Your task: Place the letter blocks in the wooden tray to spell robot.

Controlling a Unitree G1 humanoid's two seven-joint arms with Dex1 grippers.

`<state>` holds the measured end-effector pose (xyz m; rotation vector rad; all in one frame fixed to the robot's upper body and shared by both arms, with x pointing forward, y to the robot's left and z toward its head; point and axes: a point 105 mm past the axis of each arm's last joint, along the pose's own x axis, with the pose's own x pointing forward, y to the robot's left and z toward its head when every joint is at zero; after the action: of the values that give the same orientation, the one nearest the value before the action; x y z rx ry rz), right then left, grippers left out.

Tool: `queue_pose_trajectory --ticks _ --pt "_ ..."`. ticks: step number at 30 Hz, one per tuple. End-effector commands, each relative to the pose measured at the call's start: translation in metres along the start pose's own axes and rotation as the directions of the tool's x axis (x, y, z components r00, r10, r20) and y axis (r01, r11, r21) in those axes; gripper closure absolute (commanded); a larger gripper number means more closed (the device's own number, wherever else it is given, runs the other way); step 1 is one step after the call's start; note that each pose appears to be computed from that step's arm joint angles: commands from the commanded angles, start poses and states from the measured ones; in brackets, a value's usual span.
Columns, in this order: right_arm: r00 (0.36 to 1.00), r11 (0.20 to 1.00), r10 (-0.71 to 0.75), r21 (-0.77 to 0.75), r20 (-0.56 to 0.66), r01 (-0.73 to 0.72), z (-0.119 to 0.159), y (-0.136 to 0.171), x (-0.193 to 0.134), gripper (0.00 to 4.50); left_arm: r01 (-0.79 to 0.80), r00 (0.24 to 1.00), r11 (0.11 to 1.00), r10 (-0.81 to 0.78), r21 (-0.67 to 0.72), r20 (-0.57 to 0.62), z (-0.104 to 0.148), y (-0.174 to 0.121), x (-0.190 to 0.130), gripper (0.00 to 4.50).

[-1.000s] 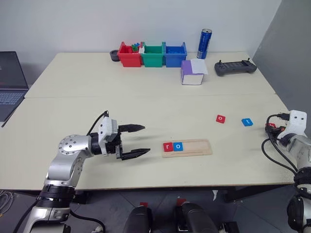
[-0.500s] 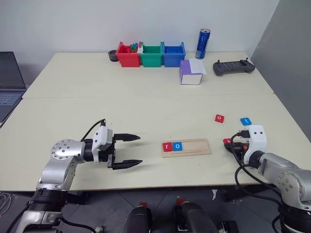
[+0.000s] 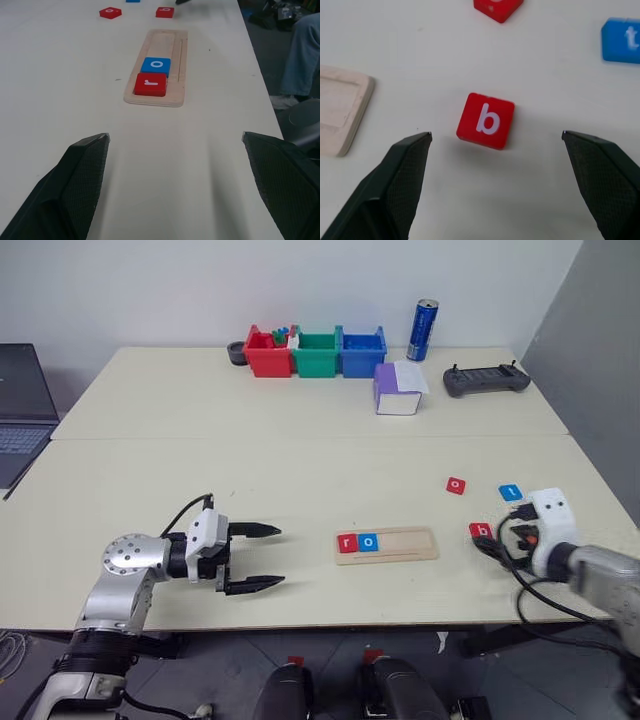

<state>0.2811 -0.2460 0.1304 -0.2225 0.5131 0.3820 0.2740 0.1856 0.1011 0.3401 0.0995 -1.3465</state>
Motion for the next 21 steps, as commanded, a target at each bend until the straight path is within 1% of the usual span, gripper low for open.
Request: queue_pose_trajectory --ticks 1,2,4,5,6,8,10,12,14,17,19,21 --pt "0.973 0.937 0.23 -0.272 0.016 -0.217 0.02 0.005 -0.012 0.02 0.027 1.0 0.999 -0.026 0.04 -0.016 0.002 -0.003 0.001 0.0" --pt "0.963 0.915 0.269 -0.31 -0.013 -0.259 0.018 0.005 -0.012 0.02 0.031 0.999 0.999 -0.03 0.042 -0.019 0.002 -0.003 0.001 0.0" --pt "0.887 0.82 0.452 -0.349 -0.091 -0.453 0.009 0.013 -0.01 0.02 0.031 0.999 0.999 -0.03 0.044 -0.017 0.004 -0.003 0.003 0.0" --pt "0.859 0.776 0.494 -0.377 -0.135 -0.506 0.005 0.01 -0.004 0.02 0.031 0.999 0.998 -0.03 0.047 -0.02 0.005 -0.002 0.004 0.0" --pt "0.847 0.746 0.505 -0.41 -0.167 -0.525 0.003 0.004 0.003 0.02 0.032 0.999 0.998 -0.03 0.051 -0.025 0.006 -0.002 0.005 0.0" --pt "0.849 0.723 0.497 -0.456 -0.178 -0.518 0.008 -0.009 0.019 0.02 0.035 0.999 0.998 -0.033 0.058 -0.036 0.007 -0.001 0.006 0.0" --pt "0.834 0.698 0.526 -0.478 -0.163 -0.534 0.018 -0.013 0.031 0.02 0.036 0.999 0.997 -0.034 0.062 -0.036 0.009 -0.002 0.008 0.0" --pt "0.818 0.665 0.543 -0.497 -0.19 -0.557 0.02 -0.016 0.038 0.02 0.034 0.999 0.997 -0.031 0.066 -0.036 0.013 -0.003 0.008 0.0" --pt "0.791 0.628 0.565 -0.5 -0.235 -0.597 0.017 -0.018 0.04 0.02 0.019 0.999 0.998 -0.016 0.067 -0.035 0.016 -0.002 0.006 0.0" --pt "0.724 0.565 0.606 -0.462 -0.33 -0.683 0.004 -0.018 0.036 0.02 -0.001 0.999 0.998 0.003 0.066 -0.034 0.02 -0.002 0.005 0.0" --pt "0.705 0.555 0.608 -0.44 -0.364 -0.706 -0.002 -0.021 0.037 0.02 -0.013 0.999 0.998 0.016 0.067 -0.039 0.021 -0.001 0.004 0.0" --pt "0.704 0.557 0.606 -0.434 -0.372 -0.708 -0.005 -0.023 0.04 0.02 -0.024 0.999 0.997 0.027 0.067 -0.042 0.021 -0.001 0.002 0.0"
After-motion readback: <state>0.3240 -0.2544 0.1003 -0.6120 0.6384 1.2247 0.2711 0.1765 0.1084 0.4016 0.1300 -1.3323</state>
